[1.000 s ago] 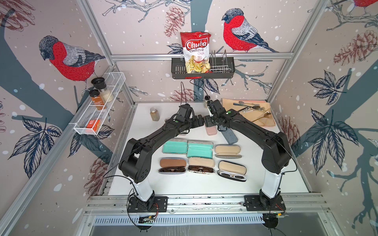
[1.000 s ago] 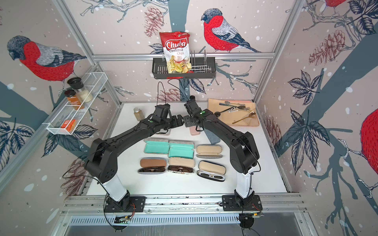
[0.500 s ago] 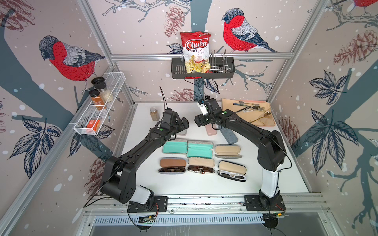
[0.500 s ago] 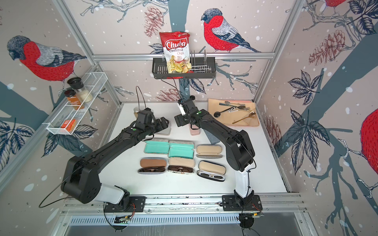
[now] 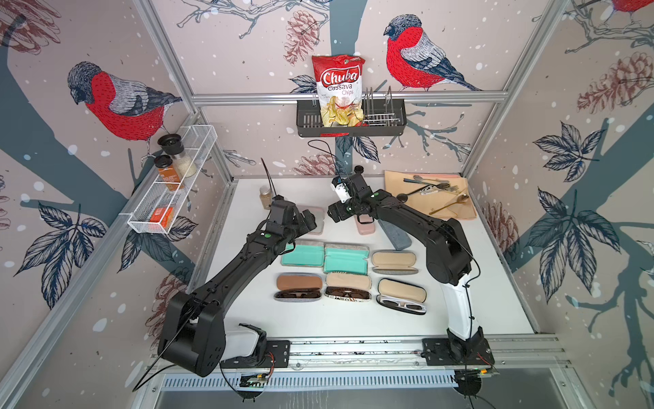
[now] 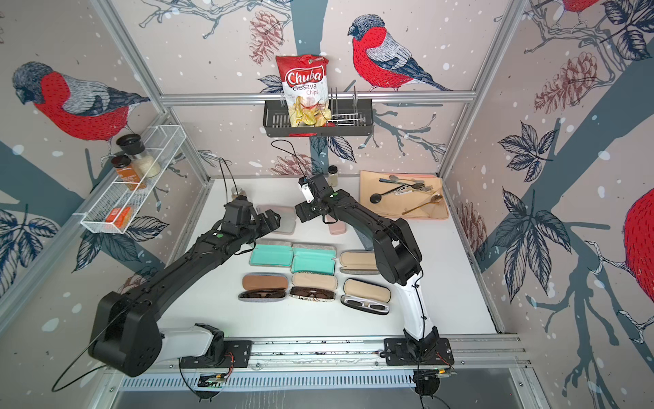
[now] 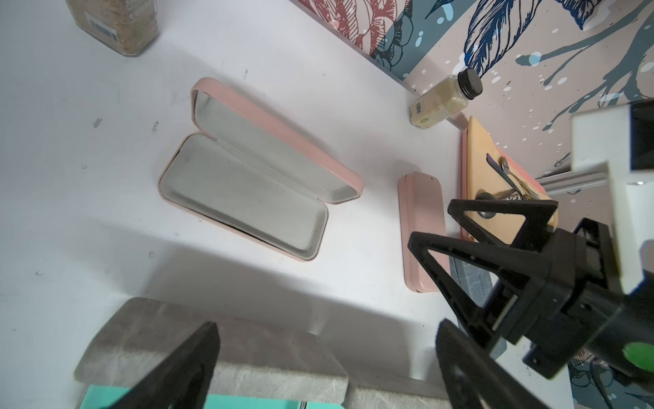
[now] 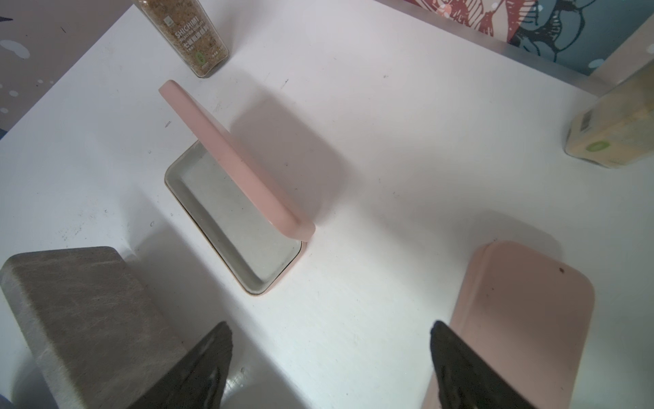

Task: Close the glasses case
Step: Move the glasses case to the center of the board.

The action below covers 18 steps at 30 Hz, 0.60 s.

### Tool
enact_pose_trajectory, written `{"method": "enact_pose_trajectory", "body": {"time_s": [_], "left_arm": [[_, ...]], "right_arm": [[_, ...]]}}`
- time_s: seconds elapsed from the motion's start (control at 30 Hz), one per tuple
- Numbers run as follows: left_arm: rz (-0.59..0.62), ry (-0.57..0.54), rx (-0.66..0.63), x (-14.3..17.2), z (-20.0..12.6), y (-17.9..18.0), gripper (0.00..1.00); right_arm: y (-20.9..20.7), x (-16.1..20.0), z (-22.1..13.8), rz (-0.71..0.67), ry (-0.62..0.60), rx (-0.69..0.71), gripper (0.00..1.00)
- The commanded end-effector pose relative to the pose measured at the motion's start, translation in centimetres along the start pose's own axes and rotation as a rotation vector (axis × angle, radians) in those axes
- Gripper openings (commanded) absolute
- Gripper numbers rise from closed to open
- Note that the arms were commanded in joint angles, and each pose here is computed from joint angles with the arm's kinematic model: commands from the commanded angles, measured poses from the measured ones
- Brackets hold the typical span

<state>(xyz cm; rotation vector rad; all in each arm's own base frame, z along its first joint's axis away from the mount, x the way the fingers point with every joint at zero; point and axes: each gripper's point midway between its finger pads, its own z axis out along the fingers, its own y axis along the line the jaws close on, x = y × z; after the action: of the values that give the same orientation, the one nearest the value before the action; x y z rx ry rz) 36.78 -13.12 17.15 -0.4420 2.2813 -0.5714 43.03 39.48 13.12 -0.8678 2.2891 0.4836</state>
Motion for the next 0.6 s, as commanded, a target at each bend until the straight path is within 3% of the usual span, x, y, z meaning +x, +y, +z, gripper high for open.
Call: {"method": "enact_pose_trajectory", "body": {"time_s": [0.0, 0.57], "left_arm": [[-0.01, -0.017, -0.018, -0.1, -0.4, 0.7, 0.95], [-0.034, 0.003, -0.043, 1.4, -0.6, 2.7, 0.95]], "right_arm": [[0.9, -0.3, 0.7, -0.019, -0.009, -0.038, 0.87], [2.2, -0.6, 4.5, -0.029, -0.013, -0.116, 0.84]]}}
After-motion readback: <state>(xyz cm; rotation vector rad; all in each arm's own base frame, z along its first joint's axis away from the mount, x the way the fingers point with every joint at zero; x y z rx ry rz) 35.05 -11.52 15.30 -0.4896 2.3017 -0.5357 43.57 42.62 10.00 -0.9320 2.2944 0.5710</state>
